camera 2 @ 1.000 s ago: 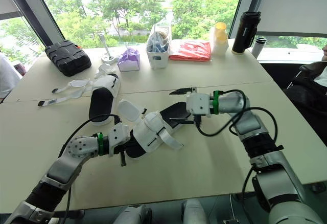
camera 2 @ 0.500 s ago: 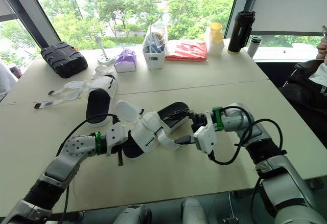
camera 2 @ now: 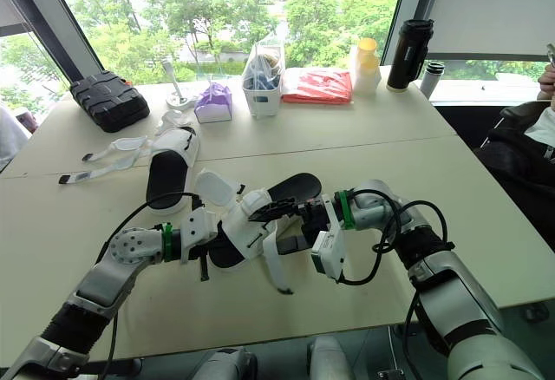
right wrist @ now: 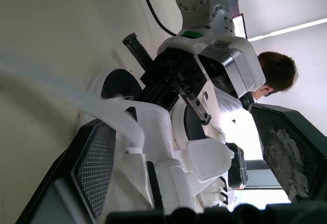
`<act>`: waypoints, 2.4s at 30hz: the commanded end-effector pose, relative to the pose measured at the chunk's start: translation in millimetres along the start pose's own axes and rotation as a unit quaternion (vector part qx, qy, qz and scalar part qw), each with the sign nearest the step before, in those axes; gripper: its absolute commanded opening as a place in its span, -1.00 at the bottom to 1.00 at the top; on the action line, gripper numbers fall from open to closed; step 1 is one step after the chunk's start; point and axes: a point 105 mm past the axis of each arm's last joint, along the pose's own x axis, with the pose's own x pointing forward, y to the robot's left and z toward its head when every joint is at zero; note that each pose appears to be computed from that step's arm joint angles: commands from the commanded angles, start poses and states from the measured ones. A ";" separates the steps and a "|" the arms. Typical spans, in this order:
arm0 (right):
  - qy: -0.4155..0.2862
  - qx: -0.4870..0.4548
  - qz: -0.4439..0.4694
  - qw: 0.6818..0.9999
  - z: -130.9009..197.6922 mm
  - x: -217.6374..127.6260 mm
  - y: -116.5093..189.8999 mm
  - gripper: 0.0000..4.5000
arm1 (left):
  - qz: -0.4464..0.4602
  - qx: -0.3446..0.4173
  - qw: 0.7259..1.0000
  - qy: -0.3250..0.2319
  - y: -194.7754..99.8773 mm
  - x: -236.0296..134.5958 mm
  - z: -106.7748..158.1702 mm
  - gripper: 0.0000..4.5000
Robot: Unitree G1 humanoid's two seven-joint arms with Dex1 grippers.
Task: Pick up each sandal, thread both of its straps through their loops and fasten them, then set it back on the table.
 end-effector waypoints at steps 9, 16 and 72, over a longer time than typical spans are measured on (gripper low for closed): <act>-0.019 -0.034 -0.022 0.999 5.7 5.4 -16.7 -0.98 | -0.013 -0.044 0.997 0.057 -14.8 -1.9 -33.0 -1.00; -0.011 0.108 -0.062 0.992 13.3 -0.1 -35.7 -0.98 | -0.031 -0.025 0.997 0.068 -16.6 -1.7 -36.1 -1.00; 0.126 0.687 -0.057 0.713 -71.6 -13.7 15.1 -0.87 | -0.078 0.073 0.990 0.089 -4.8 6.9 -36.9 -1.00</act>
